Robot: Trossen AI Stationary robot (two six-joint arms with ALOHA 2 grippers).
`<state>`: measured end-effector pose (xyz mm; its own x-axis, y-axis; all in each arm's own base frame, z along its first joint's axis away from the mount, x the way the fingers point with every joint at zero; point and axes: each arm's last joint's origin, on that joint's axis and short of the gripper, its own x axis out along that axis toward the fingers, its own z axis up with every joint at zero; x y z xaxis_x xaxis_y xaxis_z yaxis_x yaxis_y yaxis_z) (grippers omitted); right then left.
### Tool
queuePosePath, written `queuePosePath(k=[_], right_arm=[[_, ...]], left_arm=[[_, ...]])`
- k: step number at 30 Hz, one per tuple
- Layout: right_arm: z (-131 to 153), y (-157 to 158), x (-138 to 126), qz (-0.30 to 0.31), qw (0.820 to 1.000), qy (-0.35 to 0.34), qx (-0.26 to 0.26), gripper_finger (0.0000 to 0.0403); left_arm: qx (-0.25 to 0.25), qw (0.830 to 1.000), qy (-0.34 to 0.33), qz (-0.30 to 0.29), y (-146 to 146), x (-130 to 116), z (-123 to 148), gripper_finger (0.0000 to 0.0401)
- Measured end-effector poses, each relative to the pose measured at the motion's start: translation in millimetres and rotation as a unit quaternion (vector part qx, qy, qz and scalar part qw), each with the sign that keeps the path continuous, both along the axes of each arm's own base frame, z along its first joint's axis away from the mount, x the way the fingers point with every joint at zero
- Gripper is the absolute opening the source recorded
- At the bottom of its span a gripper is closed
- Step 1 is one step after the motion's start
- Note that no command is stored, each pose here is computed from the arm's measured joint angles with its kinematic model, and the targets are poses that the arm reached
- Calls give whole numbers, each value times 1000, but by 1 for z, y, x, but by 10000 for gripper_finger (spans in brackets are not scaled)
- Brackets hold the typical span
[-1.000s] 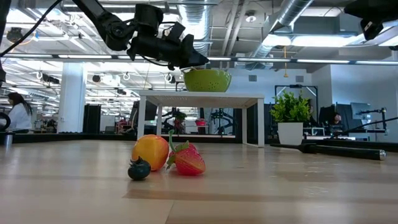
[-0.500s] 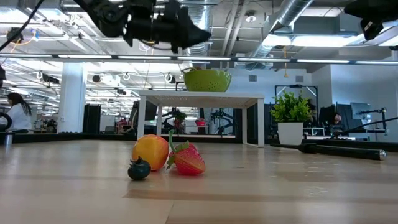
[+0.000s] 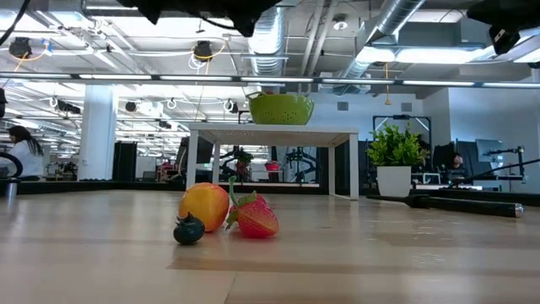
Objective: Pick & Place Fruit
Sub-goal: Put the yellow peach into the green strainer bowl
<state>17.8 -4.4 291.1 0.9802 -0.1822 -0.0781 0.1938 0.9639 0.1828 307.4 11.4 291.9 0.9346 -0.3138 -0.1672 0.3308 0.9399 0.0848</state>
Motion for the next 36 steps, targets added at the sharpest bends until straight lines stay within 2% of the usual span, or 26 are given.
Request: queuePosePath(k=[6,12,16,20,26,34,36], right_arm=[[0,0,0,0,1000,0,0,17],[0,0,0,0,1000,0,0,17],[0,0,0,0,1000,0,0,17],[0,0,0,0,1000,0,0,17],[0,0,0,0,1000,0,0,17],[0,0,0,0,1000,0,0,17],[0,0,0,0,1000,0,0,17]], left_arm=[[48,997,50,-19,-41,-2,-12,174],[65,989,131,-6,-63,-3,-34,240],[69,987,145,-8,-72,2,-45,264],[27,985,171,-4,-79,3,-50,269],[31,971,223,-76,-86,2,-68,257],[109,933,314,-141,-94,7,-121,235],[117,929,319,-147,-97,9,-128,231]])
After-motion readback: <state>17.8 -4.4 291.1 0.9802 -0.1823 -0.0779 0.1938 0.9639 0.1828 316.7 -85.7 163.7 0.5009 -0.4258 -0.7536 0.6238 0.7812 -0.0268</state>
